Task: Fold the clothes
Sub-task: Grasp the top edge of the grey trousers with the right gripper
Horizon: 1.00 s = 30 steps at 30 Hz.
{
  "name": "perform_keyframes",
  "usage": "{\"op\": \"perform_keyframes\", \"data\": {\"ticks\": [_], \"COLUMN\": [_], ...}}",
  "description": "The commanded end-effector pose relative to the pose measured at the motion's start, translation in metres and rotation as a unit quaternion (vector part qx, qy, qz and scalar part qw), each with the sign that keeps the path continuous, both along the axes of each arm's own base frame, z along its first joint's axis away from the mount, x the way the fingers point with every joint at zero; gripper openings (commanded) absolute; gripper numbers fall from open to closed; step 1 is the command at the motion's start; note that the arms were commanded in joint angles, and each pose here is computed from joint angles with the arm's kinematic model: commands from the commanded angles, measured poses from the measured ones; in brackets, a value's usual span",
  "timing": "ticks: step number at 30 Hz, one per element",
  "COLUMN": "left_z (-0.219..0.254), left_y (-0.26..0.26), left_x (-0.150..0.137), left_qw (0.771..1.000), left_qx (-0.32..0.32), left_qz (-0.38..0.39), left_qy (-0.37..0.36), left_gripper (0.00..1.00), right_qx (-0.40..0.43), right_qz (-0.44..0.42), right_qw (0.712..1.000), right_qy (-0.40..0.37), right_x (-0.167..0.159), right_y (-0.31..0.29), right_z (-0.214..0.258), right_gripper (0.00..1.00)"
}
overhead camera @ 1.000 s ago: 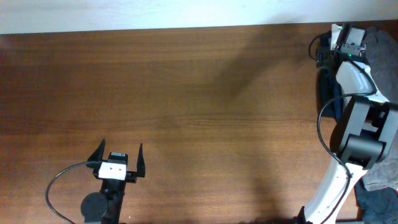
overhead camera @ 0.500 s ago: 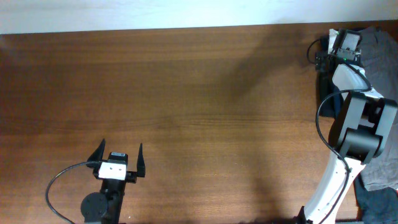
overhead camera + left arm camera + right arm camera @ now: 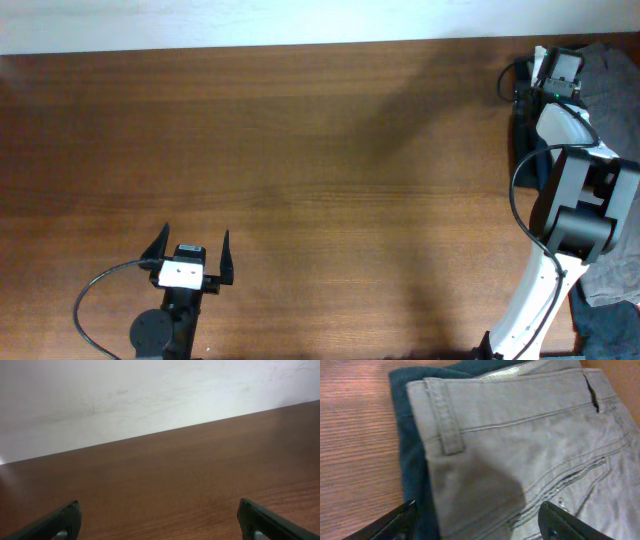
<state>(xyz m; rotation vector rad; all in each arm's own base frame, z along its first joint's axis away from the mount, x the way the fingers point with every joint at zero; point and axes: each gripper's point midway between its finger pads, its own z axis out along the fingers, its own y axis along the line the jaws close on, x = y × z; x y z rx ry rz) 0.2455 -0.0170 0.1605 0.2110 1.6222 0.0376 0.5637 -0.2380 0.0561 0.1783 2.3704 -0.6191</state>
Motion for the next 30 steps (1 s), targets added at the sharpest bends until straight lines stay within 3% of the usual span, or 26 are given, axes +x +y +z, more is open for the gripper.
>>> {"op": "perform_keyframes", "data": {"ticks": [1, 11, 13, 16, 22, 30], "left_z": [-0.001, -0.001, -0.001, -0.001, -0.001, -0.001], "left_y": [-0.002, -0.002, -0.002, -0.002, -0.002, -0.002], "left_x": [0.0, 0.0, 0.0, 0.0, 0.0, 0.0], "left_qw": [1.0, 1.0, 1.0, 1.0, 1.0, 1.0], "left_qx": [0.006, 0.006, 0.006, 0.006, 0.006, 0.006], "left_qz": [-0.007, -0.007, -0.007, -0.007, -0.007, -0.007], "left_qy": [0.0, 0.0, 0.0, 0.0, 0.0, 0.0], "left_gripper": [0.99, 0.99, 0.99, 0.99, 0.99, 0.99], "right_qx": [-0.006, -0.004, -0.004, -0.004, 0.004, 0.016], "right_qz": [-0.022, -0.023, -0.023, -0.025, -0.062, -0.078], "right_qw": [1.0, 1.0, 1.0, 1.0, 0.997, 0.994], "right_qy": [-0.009, -0.001, 0.001, -0.003, -0.034, -0.072], "right_x": [-0.003, -0.004, -0.005, -0.004, -0.003, -0.004], "right_y": [-0.016, -0.019, -0.019, -0.019, -0.023, -0.019], "right_z": [0.006, -0.006, -0.008, -0.006, 0.011, 0.052], "right_gripper": [0.78, 0.78, 0.7, 0.38, 0.06, 0.04]}}
